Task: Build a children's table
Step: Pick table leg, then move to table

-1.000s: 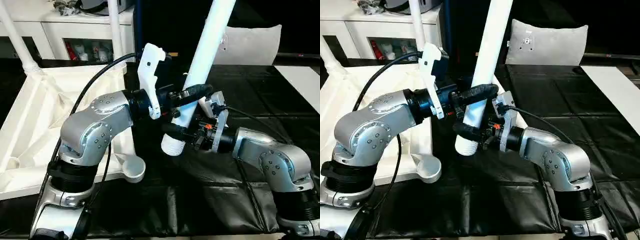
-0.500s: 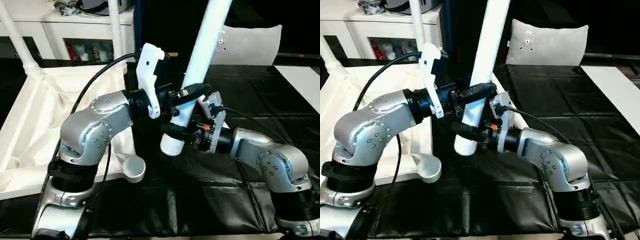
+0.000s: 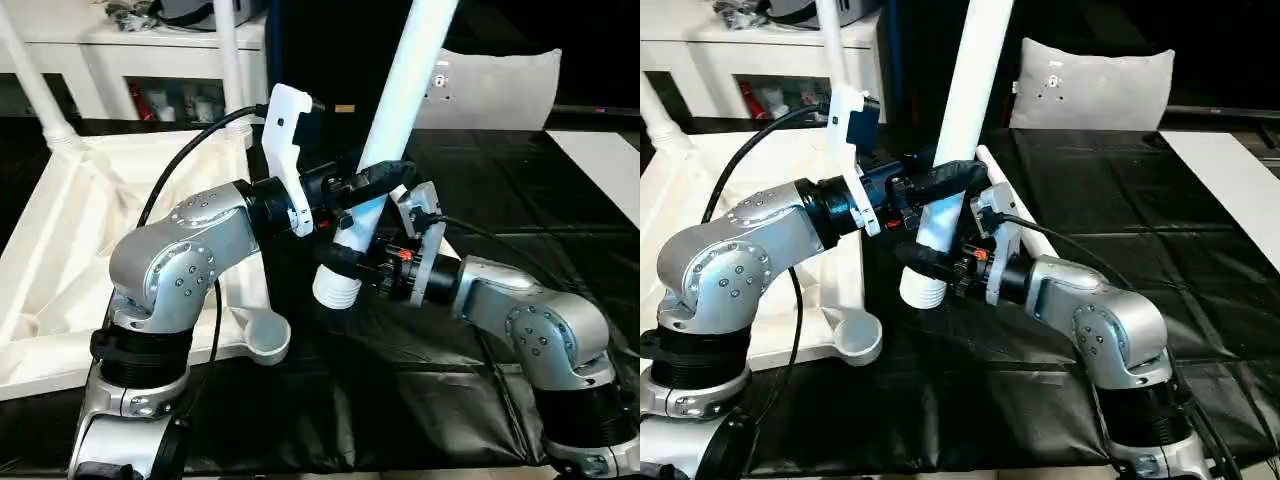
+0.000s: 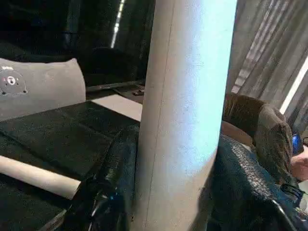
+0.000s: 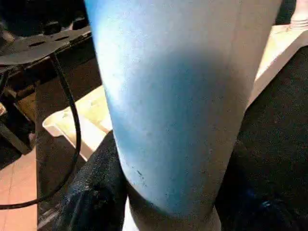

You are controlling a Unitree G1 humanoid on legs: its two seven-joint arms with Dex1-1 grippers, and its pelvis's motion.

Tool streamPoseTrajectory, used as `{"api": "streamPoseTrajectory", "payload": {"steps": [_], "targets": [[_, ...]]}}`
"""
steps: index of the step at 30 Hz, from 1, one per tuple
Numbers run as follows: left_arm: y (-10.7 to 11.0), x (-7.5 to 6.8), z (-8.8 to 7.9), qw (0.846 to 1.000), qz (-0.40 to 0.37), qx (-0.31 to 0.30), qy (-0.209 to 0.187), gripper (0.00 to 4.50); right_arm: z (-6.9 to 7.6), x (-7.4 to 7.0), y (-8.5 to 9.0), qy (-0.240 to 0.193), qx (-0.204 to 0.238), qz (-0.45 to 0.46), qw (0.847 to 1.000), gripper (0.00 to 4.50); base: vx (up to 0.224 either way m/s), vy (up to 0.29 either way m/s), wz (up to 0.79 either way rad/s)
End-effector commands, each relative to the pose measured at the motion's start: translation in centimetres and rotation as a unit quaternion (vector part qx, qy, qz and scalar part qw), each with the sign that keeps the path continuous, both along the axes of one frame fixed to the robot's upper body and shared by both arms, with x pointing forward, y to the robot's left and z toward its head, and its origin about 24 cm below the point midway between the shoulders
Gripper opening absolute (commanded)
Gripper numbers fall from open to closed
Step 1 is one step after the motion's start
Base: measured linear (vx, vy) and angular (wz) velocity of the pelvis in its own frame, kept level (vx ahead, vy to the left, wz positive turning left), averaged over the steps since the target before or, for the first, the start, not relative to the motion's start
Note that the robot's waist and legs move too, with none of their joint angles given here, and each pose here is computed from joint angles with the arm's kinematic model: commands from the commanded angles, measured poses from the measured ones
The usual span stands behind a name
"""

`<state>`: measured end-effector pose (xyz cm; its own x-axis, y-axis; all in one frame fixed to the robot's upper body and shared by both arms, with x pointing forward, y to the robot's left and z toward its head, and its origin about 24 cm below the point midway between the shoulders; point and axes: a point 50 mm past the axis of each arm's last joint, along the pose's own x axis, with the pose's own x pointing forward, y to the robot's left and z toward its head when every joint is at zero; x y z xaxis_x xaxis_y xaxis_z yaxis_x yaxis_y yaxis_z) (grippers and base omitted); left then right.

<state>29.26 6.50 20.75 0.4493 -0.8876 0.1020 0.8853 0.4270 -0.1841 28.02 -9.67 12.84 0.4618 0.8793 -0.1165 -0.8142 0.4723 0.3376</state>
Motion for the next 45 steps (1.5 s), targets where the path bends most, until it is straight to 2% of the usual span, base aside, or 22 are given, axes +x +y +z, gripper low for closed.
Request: {"api": "streamPoseTrajectory", "payload": {"steps": [1,4,5,9,11,15,19,20,22,24,25,26,29,30,32,33,34,35,36,38,42,45], "targets": [[-3.3,-3.4,1.5,0.988,-0.144,-0.045,-0.024,2.5,-1.7,0.7,-0.6,0.024,-0.034,-0.051,0.998,1.95,0.0,0.0,0.0],[-3.4,-3.1,0.9,0.99,-0.138,-0.031,-0.02,2.5,-1.8,0.6,-0.4,0.024,-0.032,-0.052,0.998,1.95,0.0,0.0,0.0],[-3.3,-2.7,0.6,0.993,-0.119,-0.009,-0.023,2.5,-1.9,0.6,-0.3,0.024,-0.031,-0.057,0.998,1.95,0.0,0.0,0.0],[-2.6,-1.7,-0.1,0.996,-0.074,0.045,-0.036,2.91,-1.9,0.9,-0.3,0.005,-0.043,-0.081,0.996,1.94,0.0,0.0,0.0],[-1.8,-1.3,-0.2,0.996,-0.061,0.05,-0.033,3.03,-2.0,1.0,-0.2,0.002,-0.052,-0.082,0.995,1.94,0.0,0.0,0.0],[-1.1,-1.8,-0.6,0.995,-0.089,0.047,-0.027,3.29,-2.7,0.4,-0.3,0.001,-0.063,-0.066,0.996,1.94,0.0,0.0,0.0],[-0.9,-2.8,-0.4,0.992,-0.128,0.004,-0.02,3.59,-2.9,0.0,-0.3,-0.006,-0.046,-0.06,0.997,1.94,0.0,0.0,0.0],[-0.9,-3.2,0.2,0.988,-0.144,-0.046,-0.016,3.69,-2.7,-0.1,-0.3,-0.004,-0.023,-0.068,0.997,1.94,0.0,0.0,0.0],[-0.8,-3.4,0.5,0.986,-0.151,-0.071,-0.015,3.85,-2.7,-0.1,-0.3,-0.003,-0.012,-0.073,0.997,1.94,0.0,0.0,0.0],[-0.5,-3.8,1.2,0.976,-0.161,-0.146,-0.003,3.97,-2.1,-0.3,-0.6,-0.001,0.021,-0.085,0.996,1.94,0.0,0.0,0.0],[-0.3,-3.9,1.3,0.973,-0.162,-0.164,0.002,3.97,-2.0,-0.4,-0.7,-0.001,0.029,-0.088,0.996,1.94,0.0,0.0,0.0],[0.2,-3.8,1.3,0.968,-0.148,-0.201,0.015,4.0,-1.9,-0.5,-1.2,-0.021,0.011,-0.124,0.992,1.94,0.0,0.0,0.0],[1.5,-3.7,1.1,0.969,-0.108,-0.222,0.023,4.01,-2.3,-1.1,-1.4,0.0,0.007,-0.133,0.991,1.91,0.0,0.0,0.0],[1.5,-3.7,1.0,0.97,-0.103,-0.219,0.023,4.01,-2.3,-1.2,-1.4,-0.001,0.006,-0.134,0.991,1.91,0.0,0.0,0.0],[2.9,-3.3,-1.0,0.989,-0.005,-0.145,0.026,4.01,-2.6,-1.5,-1.7,-0.013,-0.017,-0.154,0.988,1.91,0.0,0.0,0.0],[3.1,-3.2,-1.2,0.99,0.004,-0.138,0.027,4.01,-2.6,-1.5,-1.7,-0.014,-0.018,-0.158,0.987,1.91,0.0,0.0,0.0],[4.1,-2.9,-2.7,0.994,0.077,-0.076,0.027,4.01,-2.7,-1.6,-1.9,-0.018,-0.026,-0.183,0.983,1.91,0.0,0.0,0.0],[5.2,-2.6,-4.4,0.989,0.146,-0.007,0.028,4.01,-2.8,-1.5,-2.2,-0.022,-0.045,-0.221,0.974,1.91,0.0,0.0,0.0],[5.4,-2.6,-4.6,0.988,0.155,0.001,0.028,4.01,-2.9,-1.4,-2.3,-0.022,-0.048,-0.226,0.973,1.91,0.0,0.0,0.0],[7.1,-2.5,-6.6,0.966,0.245,0.07,0.035,4.01,-3.4,-1.5,-2.5,-0.027,-0.082,-0.255,0.963,1.91,0.0,0.0,0.0],[8.9,-2.5,-7.9,0.931,0.35,0.086,0.053,4.01,-4.2,-1.9,-2.7,-0.034,-0.12,-0.294,0.948,1.91,0.0,0.0,0.0],[8.2,-3.2,-8.0,0.934,0.343,0.087,0.044,4.01,-4.6,-2.8,-2.4,-0.023,-0.076,-0.284,0.956,1.91,0.0,0.0,0.0]]}}
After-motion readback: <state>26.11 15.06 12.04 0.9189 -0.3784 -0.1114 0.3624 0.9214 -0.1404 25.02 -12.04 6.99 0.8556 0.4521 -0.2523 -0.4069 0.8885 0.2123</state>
